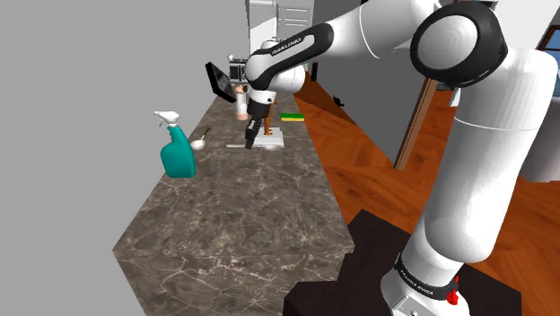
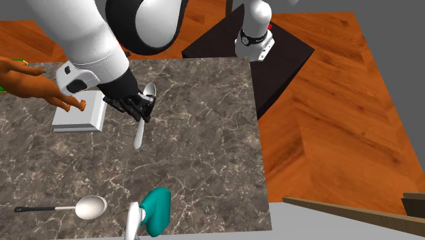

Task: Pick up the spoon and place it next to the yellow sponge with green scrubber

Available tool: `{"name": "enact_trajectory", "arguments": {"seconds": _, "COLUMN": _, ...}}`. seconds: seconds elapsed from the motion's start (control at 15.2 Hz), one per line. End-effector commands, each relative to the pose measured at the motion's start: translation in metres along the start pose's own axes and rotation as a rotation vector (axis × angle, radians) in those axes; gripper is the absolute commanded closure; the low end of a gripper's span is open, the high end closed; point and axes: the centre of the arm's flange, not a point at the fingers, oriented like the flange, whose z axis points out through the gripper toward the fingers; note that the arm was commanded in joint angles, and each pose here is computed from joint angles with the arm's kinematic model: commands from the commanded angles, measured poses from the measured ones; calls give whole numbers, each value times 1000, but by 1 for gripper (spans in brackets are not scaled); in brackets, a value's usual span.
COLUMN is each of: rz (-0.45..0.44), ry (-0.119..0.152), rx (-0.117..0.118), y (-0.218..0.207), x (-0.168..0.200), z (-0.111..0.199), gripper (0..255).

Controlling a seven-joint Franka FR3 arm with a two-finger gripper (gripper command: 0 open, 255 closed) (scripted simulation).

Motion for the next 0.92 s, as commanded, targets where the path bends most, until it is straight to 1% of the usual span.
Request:
{"name": "enact_trajectory", "arguments": {"seconds": 0.0, "rz": -1, "ry": 0, "rx": 0, "y": 23, "x": -9, "z": -7, "gripper": 255}}
{"name": "enact_trajectory", "arguments": {"seconds": 0.86, "rz": -1, "ry": 0, "rx": 0, "y": 179, "x": -72, "z": -41, "gripper": 255}}
